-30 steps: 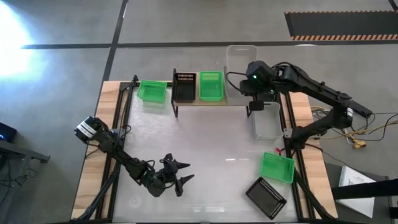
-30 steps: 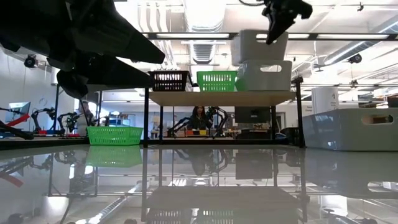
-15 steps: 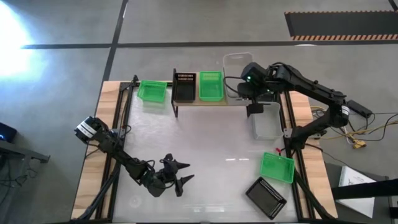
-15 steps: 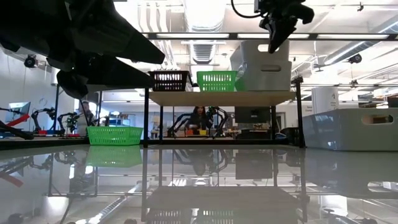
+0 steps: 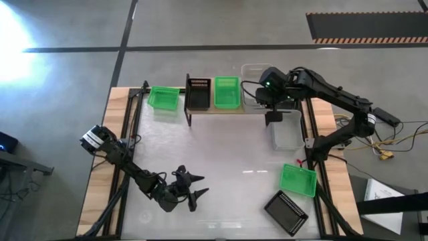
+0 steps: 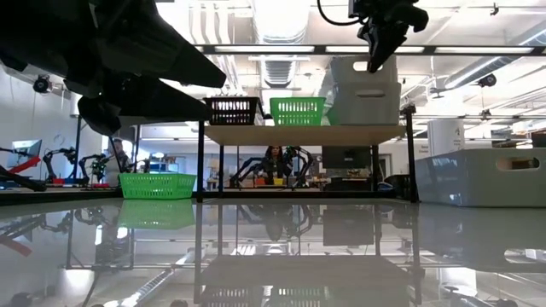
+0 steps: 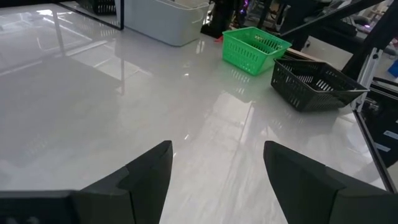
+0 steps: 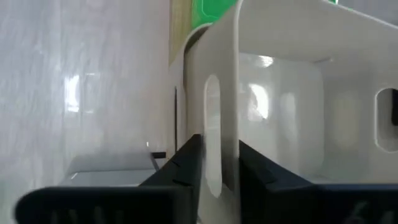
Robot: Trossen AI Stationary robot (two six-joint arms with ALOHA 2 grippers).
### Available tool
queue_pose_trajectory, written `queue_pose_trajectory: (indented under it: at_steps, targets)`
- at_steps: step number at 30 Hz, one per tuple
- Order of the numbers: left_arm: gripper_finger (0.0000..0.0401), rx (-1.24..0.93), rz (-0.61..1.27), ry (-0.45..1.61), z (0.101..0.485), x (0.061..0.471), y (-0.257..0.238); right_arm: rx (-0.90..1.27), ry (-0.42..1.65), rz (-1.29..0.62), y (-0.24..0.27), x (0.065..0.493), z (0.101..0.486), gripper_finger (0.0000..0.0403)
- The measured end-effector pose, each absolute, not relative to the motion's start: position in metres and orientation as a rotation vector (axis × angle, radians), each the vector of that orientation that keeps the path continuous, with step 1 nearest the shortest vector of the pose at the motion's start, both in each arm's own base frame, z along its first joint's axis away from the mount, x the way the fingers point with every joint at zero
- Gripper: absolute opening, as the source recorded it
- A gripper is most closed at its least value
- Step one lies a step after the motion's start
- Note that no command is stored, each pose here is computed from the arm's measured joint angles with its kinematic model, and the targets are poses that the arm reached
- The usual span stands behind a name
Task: Stack baskets on shelf by color
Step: Stack the left white bin on top of the white bin on the shelf, then stack the right green bin on top of the green bin on the shelf
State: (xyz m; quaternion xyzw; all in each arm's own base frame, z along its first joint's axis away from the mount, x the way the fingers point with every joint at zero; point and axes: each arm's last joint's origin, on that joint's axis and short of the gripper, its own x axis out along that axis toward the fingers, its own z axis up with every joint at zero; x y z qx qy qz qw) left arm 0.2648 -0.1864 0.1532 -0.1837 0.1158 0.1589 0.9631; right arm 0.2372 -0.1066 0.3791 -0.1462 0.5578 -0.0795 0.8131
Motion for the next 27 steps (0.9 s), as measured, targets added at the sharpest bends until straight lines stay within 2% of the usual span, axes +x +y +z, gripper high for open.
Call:
queue_pose_trajectory:
  at_steps: [6, 12, 19, 27]
  targets:
    - [0.0238, -0.373, 0.318, 0.237, 0.153, 0.265, -0.186, -0.294, 1.166, -0.193, -0.104, 0.231, 0.385, 0.0112]
    - [0.0238, -0.373, 0.317, 0.238, 0.153, 0.265, -0.187, -0.192, 1.094, -0.209, -0.098, 0.221, 0.394, 0.0128]
    - [0.0238, -0.373, 0.317, 0.237, 0.153, 0.265, -0.187, 0.07, 0.952, -0.072, -0.075, 0.213, 0.399, 0.0094]
    - [0.0238, -0.372, 0.318, 0.238, 0.153, 0.265, -0.186, 0.032, 1.016, -0.029, 0.003, 0.21, 0.347, 0.0044]
